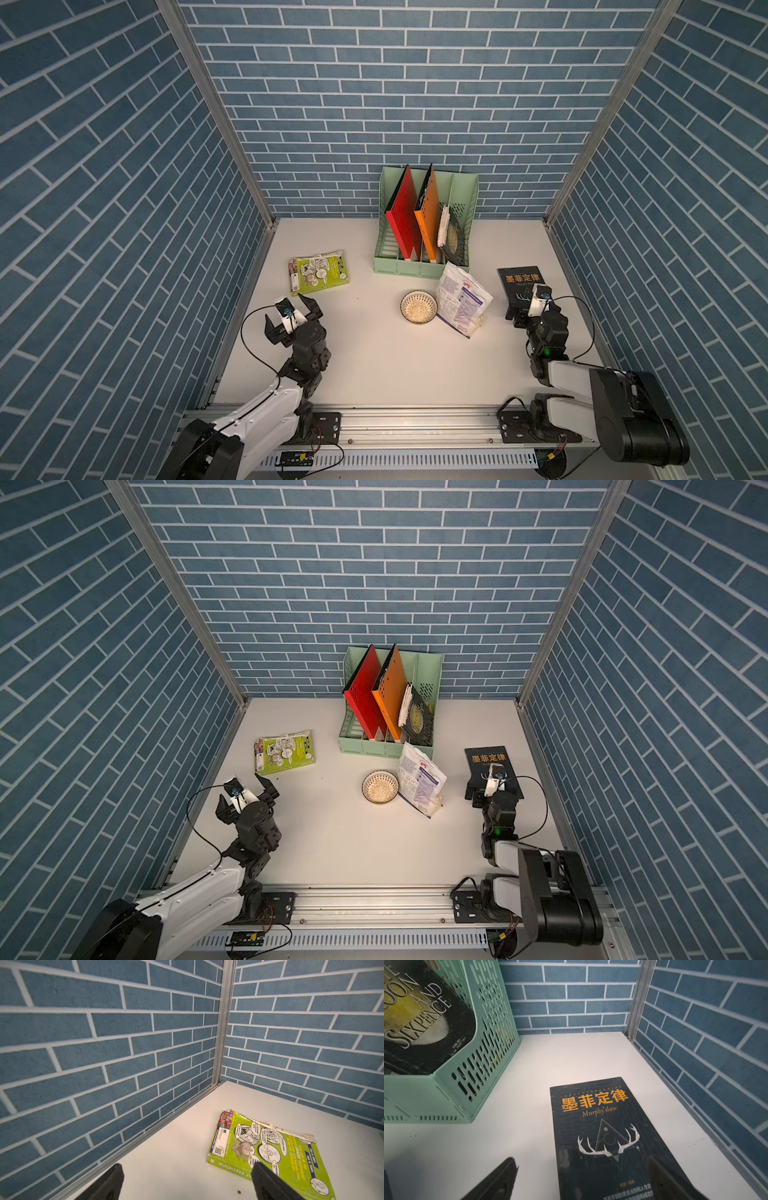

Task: Pour the oats into the breakfast bowl
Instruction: Reset both arms

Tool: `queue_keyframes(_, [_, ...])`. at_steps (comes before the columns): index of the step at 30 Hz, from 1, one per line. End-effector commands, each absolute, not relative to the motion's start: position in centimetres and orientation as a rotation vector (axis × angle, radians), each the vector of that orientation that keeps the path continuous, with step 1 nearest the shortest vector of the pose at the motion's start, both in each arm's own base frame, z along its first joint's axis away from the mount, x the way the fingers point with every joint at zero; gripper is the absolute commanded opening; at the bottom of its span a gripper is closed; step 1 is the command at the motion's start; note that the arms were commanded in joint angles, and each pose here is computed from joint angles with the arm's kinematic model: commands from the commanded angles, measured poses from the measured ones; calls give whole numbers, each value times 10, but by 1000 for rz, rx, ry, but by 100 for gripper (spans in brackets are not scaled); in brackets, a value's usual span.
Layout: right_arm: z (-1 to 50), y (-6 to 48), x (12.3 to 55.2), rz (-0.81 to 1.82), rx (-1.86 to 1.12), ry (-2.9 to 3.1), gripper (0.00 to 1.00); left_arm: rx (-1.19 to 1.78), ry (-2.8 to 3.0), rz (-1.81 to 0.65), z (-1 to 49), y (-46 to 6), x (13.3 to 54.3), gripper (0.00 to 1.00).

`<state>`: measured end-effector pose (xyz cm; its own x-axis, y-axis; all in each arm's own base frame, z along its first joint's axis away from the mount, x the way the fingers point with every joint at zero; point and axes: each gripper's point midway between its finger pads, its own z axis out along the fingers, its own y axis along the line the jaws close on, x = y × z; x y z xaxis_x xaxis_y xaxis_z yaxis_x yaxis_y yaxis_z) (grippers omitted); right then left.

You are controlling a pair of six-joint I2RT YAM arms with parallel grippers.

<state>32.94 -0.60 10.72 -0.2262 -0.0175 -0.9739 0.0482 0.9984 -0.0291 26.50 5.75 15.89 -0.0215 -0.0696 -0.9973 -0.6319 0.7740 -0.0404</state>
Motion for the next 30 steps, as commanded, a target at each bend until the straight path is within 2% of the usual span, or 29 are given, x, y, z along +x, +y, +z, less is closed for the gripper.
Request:
queue_keyframes(1, [156, -6, 343, -88, -2, 1585, 100, -561, 1511, 399, 165, 53, 279, 100])
queue_keyframes(8, [136, 3, 361, -56, -49, 1625, 100, -369, 1534, 311, 162, 30, 314, 100])
queue_keyframes(14, [126, 6, 372, -50, -70, 1686, 100, -175, 1558, 332, 158, 10, 341, 100])
queue_keyframes(22, [126, 6, 372, -51, -69, 1685, 100, -138, 1585, 170, 142, 16, 351, 100])
queue_keyframes(25, [127, 7, 371, -51, -74, 1684, 100, -121, 1648, 135, 135, 16, 367, 99])
queue_keyframes(30, [125, 15, 373, -23, -124, 1690, 100, -151, 1647, 134, 134, 23, 366, 100])
